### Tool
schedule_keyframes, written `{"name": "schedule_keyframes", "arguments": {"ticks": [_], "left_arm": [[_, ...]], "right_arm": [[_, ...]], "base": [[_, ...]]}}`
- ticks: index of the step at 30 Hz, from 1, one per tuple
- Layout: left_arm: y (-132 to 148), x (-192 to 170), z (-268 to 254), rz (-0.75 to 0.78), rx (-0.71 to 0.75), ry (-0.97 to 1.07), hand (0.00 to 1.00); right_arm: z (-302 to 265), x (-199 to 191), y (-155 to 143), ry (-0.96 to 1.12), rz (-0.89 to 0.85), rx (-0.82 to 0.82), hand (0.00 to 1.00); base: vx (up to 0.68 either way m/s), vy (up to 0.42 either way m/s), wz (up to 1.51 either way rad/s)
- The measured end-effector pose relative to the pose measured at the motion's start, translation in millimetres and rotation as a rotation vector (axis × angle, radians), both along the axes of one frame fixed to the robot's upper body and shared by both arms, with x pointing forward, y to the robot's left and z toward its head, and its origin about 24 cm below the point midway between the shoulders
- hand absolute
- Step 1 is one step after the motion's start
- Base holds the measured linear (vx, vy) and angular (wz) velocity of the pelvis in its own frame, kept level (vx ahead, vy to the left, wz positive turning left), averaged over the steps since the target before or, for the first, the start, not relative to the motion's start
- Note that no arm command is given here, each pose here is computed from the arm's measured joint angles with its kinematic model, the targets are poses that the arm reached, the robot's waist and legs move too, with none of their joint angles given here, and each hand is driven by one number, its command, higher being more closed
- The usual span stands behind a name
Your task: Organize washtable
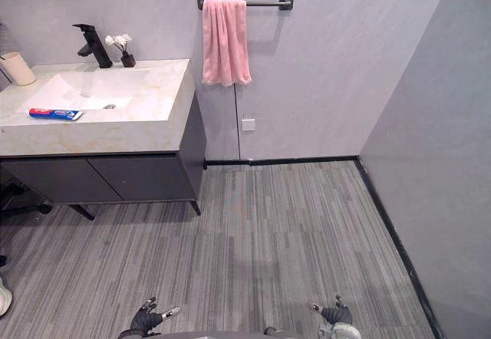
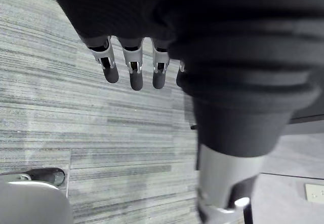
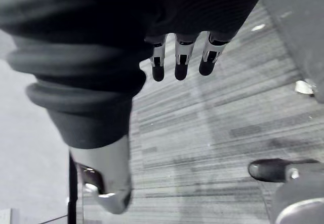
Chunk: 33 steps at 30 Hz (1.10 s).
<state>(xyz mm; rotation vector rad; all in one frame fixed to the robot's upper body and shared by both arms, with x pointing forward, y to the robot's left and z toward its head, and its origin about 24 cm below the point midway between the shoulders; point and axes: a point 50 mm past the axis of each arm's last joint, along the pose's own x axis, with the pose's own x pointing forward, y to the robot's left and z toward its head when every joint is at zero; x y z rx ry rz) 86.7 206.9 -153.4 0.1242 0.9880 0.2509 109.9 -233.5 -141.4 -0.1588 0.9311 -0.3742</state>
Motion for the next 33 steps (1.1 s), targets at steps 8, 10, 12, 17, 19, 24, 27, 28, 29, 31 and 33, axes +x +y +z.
{"name": "schedule_keyframes", "arguments": {"ticks": [8,10,12,17,19,24,27,28,29,31,33], "left_arm": [[3,18,12,-0.02,0.03,-0.102,0.0],[3,22,15,-0.024,0.032,-0.125,0.0],[3,26,17,-0.027,0.034,-0.146,0.0],[3,35,23,-0.029,0.042,-0.19,0.0],[4,36,25,-0.021,0.053,-0.199,0.0],[6,48,35,-0.028,0.067,-0.266,0.0],[10,51,38,-0.034,0.083,-0.279,0.0],[11,54,40,-0.038,0.09,-0.292,0.0],[12,56,42,-0.04,0.098,-0.298,0.0],[13,62,45,-0.047,0.108,-0.318,0.0],[10,73,49,-0.055,0.103,-0.348,0.0]], "right_arm": [[15,26,3,-0.096,0.139,-0.08,0.0],[19,32,4,-0.111,0.18,-0.1,0.0],[19,33,6,-0.113,0.195,-0.104,0.0],[24,46,7,-0.144,0.204,-0.108,0.0],[27,54,8,-0.162,0.206,-0.112,0.0],[32,61,4,-0.183,0.189,-0.128,0.0],[32,62,3,-0.184,0.174,-0.119,0.0],[32,62,3,-0.183,0.164,-0.112,0.0],[32,62,3,-0.181,0.162,-0.112,0.0],[36,66,-2,-0.193,0.164,-0.127,0.0],[46,78,-10,-0.23,0.179,-0.161,0.0]], "base": [[0.06,-0.026,0.0],[0.07,-0.003,0.05],[0.04,0.001,0.04],[0.02,0.011,-0.06],[0.02,0.027,-0.24],[0.03,0.059,-0.21],[0.11,0.082,-0.07],[0.21,0.059,-0.06],[0.31,0.054,-0.02],[0.33,0.006,0.19],[0.43,-0.071,0.33]]}}
